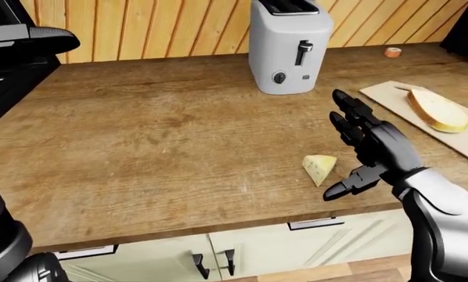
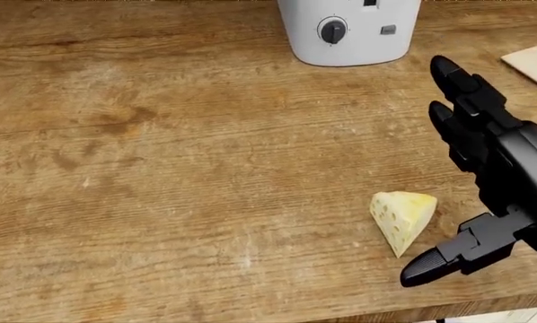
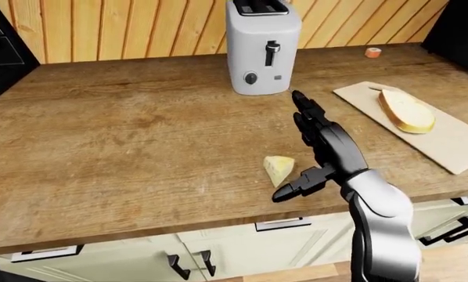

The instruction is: Pick up the wedge of cheese and place it on the slice of bread to prepare a simple cheese on bread dish.

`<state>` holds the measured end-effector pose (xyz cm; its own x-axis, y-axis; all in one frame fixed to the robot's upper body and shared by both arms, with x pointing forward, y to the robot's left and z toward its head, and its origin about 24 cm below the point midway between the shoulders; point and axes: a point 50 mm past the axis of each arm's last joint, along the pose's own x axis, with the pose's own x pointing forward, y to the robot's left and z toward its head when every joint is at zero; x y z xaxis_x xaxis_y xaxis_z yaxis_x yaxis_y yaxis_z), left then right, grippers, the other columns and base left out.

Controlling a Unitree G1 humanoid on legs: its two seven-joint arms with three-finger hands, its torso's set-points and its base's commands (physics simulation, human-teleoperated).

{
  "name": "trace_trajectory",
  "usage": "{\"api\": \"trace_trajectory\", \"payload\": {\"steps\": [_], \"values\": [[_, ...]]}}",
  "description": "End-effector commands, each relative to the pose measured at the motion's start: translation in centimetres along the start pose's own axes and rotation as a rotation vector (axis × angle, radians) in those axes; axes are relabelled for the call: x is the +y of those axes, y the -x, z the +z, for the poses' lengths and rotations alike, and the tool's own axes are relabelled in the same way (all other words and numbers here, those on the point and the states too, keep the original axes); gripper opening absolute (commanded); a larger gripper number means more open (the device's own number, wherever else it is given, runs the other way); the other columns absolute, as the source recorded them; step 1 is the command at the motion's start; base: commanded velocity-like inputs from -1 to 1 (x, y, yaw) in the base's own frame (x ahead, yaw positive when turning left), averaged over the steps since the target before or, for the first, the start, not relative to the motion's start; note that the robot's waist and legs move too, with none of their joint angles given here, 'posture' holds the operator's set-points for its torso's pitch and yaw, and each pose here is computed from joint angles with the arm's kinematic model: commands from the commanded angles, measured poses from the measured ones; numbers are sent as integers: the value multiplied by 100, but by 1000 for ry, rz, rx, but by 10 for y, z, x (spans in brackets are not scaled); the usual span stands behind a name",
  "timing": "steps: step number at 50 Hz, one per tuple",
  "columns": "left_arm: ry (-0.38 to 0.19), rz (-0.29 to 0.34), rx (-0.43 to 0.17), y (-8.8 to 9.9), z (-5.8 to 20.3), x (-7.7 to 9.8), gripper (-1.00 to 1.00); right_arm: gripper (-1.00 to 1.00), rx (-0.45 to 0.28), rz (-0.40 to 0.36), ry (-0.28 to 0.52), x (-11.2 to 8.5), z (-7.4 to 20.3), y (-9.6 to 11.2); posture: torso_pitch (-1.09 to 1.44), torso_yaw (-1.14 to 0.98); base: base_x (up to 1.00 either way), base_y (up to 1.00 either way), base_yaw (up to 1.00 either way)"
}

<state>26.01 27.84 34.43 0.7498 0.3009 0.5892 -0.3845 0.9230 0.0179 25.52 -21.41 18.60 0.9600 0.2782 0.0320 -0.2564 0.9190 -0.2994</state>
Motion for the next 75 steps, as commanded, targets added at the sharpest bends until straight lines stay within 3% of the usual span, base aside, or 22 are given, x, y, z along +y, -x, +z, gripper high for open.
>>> {"api": "trace_trajectory", "payload": {"steps": [1, 12, 33, 48, 52, 64, 75], "values": [[0, 20, -75, -1, 15, 5, 100, 100, -63, -30, 53, -4, 13, 3, 0, 0, 0, 0, 0], [0, 19, -76, 0, 17, 5, 100, 100, -44, -35, 69, -4, 4, -1, 0, 0, 0, 0, 0], [-1, 17, -78, 0, 17, 4, 100, 69, -43, -21, 72, -1, 3, -2, 0, 0, 0, 0, 0], [-2, 16, -77, 0, 17, 4, 100, 66, -32, -17, 79, 0, -1, -3, 0, 0, 0, 0, 0], [-2, 17, -77, 0, 16, 4, 100, 51, -38, -11, 66, 0, -1, -4, 0, 0, 0, 0, 0], [-1, 20, -77, -1, 16, 4, 100, 31, -10, -10, 71, 1, -5, -5, 0, 0, 0, 0, 0], [-2, 15, -77, 0, 16, 2, 100, 25, 0, -16, 73, -1, -7, -3, 0, 0, 0, 0, 0]]}}
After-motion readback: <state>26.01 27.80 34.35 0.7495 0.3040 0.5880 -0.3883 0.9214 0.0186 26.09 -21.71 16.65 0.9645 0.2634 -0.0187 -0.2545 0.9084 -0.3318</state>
